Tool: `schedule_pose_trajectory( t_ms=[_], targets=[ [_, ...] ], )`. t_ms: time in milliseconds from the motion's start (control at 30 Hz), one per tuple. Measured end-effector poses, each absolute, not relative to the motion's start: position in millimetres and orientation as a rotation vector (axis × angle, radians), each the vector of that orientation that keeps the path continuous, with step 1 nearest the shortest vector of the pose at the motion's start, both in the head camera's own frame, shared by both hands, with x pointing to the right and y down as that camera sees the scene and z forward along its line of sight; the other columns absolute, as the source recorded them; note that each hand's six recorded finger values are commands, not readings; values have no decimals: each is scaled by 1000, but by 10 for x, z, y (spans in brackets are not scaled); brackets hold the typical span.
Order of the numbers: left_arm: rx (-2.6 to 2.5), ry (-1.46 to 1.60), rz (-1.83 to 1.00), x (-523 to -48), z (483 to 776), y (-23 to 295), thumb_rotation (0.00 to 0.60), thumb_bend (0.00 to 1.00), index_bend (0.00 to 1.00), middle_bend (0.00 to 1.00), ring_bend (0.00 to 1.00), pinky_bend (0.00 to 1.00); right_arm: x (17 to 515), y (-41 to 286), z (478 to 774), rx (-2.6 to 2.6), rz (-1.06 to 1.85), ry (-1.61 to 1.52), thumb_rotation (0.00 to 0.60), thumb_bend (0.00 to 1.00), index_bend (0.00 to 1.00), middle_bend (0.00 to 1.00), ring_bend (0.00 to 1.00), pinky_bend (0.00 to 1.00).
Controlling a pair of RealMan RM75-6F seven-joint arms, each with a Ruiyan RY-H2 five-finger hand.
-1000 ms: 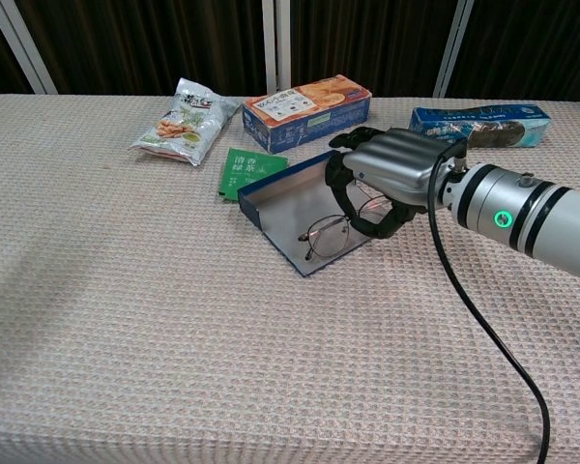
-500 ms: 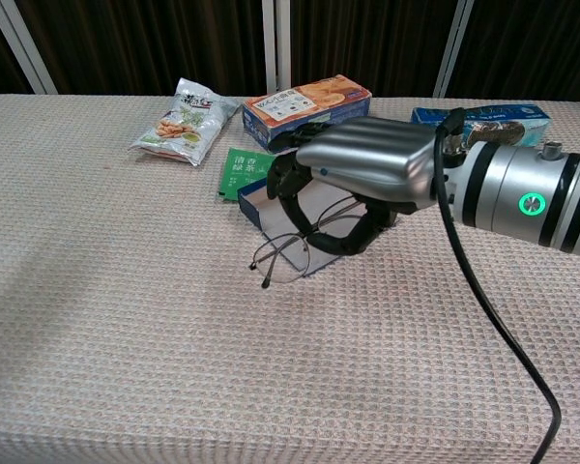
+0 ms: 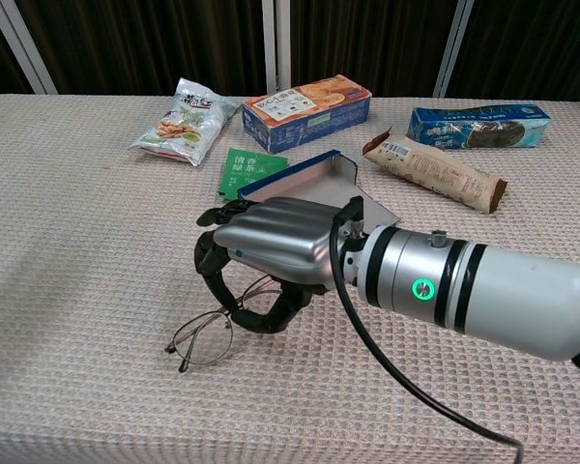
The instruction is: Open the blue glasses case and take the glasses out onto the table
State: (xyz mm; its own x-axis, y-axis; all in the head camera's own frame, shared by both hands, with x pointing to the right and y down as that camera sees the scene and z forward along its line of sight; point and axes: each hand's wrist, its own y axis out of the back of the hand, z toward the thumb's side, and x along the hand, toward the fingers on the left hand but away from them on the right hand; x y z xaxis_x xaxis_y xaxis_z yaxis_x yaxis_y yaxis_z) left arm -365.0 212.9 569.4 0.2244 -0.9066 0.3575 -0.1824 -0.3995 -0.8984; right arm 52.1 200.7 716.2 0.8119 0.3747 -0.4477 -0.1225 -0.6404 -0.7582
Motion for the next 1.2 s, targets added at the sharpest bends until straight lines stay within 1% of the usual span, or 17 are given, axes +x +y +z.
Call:
schedule_pose_trajectory(
  t_ms=[33, 67, 100, 133, 167, 200, 300, 400, 500, 633, 733, 833, 900, 1033, 1200],
  targets=[
    [-1752, 1016, -1225, -3649, 5694, 2126, 600, 45, 231, 216, 131, 137, 511, 2014, 7178, -2132, 749, -175, 600, 382, 308, 195, 0, 0],
    [-1752, 1017, -1222, -3647, 5692, 2123, 600, 46, 231, 216, 131, 138, 504, 2019, 7187, -2120, 751, -167, 600, 369, 231, 177, 0, 0],
    [-1752, 1018, -1220, -3646, 5691, 2122, 600, 46, 231, 215, 131, 137, 499, 2023, 7194, -2108, 753, -159, 600, 360, 133, 153, 0, 0],
    [-1752, 1018, -1219, -3648, 5693, 2122, 600, 45, 231, 216, 132, 137, 497, 2024, 7203, -2091, 759, -150, 600, 354, 67, 136, 0, 0],
    [-1752, 1017, -1220, -3650, 5694, 2122, 600, 46, 231, 216, 132, 137, 500, 2021, 7206, -2079, 763, -145, 600, 350, 25, 123, 0, 0],
    [-1751, 1016, -1222, -3654, 5695, 2123, 600, 46, 230, 216, 132, 137, 506, 2013, 7206, -2067, 768, -143, 600, 348, 4, 114, 0, 0],
    [-1748, 1010, -1231, -3674, 5701, 2123, 600, 46, 230, 216, 132, 137, 577, 1939, 7166, -2025, 785, -154, 600, 348, 0, 103, 0, 0],
    [-1738, 1002, -1243, -3712, 5697, 2112, 600, 46, 229, 216, 131, 137, 762, 1759, 7071, -1972, 820, -209, 600, 365, 0, 112, 0, 0],
    [-1726, 1001, -1264, -3770, 5701, 2090, 600, 46, 229, 215, 131, 137, 1087, 1506, 6920, -1895, 883, -306, 600, 382, 0, 127, 0, 0],
    [-1699, 1020, -1304, -3888, 5721, 2020, 600, 45, 229, 215, 131, 137, 1749, 1196, 6632, -1776, 1013, -481, 600, 422, 0, 126, 0, 0],
    [-1667, 1034, -1340, -3991, 5733, 1966, 600, 45, 229, 215, 132, 137, 2328, 1098, 6407, -1688, 1123, -601, 600, 426, 0, 113, 0, 0],
    [-1628, 1043, -1392, -4123, 5747, 1924, 600, 46, 229, 216, 132, 138, 2906, 1138, 6198, -1621, 1228, -698, 600, 431, 0, 98, 0, 0],
    [-1611, 1033, -1422, -4188, 5748, 1926, 600, 46, 229, 216, 131, 138, 3198, 1204, 6088, -1599, 1277, -752, 600, 434, 0, 92, 0, 0],
    [-1584, 1018, -1475, -4287, 5731, 2013, 600, 46, 229, 215, 131, 137, 3746, 1503, 5898, -1595, 1366, -901, 600, 440, 0, 83, 0, 0],
    [-1554, 1048, -1496, -4353, 5652, 2131, 600, 46, 229, 215, 132, 137, 4231, 1927, 5699, -1588, 1433, -1056, 600, 446, 0, 81, 0, 0]
  ],
)
